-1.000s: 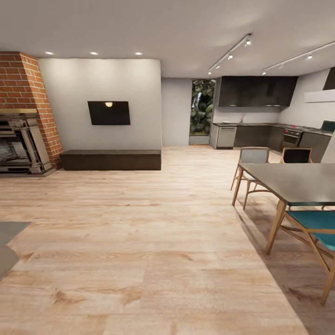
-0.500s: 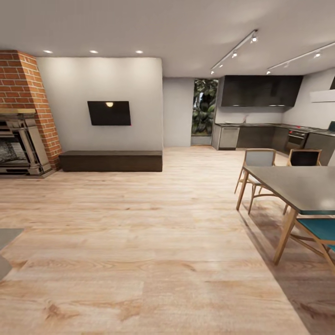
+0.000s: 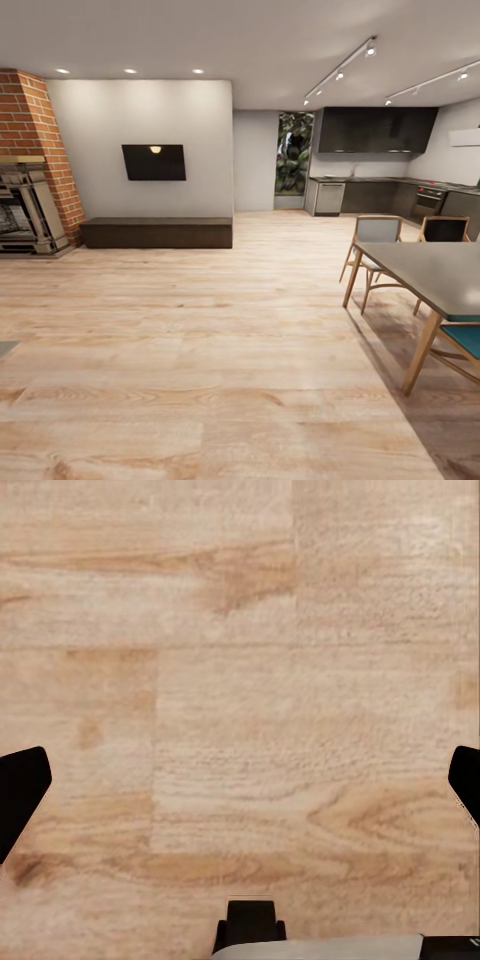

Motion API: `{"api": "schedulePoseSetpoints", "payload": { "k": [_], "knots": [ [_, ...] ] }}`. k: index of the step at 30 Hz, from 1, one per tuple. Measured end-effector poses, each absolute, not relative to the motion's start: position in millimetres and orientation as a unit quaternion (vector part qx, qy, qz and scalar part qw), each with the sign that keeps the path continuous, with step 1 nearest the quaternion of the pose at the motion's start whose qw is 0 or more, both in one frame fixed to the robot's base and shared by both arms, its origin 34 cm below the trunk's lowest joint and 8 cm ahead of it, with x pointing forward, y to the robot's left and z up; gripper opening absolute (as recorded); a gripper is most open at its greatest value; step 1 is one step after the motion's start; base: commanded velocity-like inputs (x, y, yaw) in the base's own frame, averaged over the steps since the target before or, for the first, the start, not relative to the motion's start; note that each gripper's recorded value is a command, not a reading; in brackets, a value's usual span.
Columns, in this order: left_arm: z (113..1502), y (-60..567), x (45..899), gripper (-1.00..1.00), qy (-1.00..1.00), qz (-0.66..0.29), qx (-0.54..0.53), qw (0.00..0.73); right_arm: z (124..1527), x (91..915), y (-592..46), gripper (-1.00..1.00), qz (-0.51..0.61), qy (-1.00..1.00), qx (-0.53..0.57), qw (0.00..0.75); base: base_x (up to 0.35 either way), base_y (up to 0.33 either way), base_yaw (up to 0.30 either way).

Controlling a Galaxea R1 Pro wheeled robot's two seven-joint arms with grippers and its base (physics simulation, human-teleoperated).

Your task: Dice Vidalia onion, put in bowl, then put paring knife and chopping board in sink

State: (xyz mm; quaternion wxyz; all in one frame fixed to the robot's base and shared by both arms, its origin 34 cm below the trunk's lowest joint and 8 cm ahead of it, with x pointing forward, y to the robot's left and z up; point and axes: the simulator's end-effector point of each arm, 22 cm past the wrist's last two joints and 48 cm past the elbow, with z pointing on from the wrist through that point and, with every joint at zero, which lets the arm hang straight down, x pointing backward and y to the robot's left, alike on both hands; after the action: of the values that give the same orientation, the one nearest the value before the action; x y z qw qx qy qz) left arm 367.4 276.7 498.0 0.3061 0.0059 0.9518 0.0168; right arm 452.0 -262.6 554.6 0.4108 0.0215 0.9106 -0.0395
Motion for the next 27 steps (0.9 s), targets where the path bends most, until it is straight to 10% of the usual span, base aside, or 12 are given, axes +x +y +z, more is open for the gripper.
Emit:
{"api": "schedulePoseSetpoints", "payload": {
  "k": [27],
  "knots": [
    [498.0, 276.6, 367.4, 1.00, 0.952, 0.017, 0.006, 0.306, 554.6, 452.0, -262.3, 1.00, -0.039, 0.911, 0.021, 0.411, 0.285, 0.000, 0.000]
  ]
}}
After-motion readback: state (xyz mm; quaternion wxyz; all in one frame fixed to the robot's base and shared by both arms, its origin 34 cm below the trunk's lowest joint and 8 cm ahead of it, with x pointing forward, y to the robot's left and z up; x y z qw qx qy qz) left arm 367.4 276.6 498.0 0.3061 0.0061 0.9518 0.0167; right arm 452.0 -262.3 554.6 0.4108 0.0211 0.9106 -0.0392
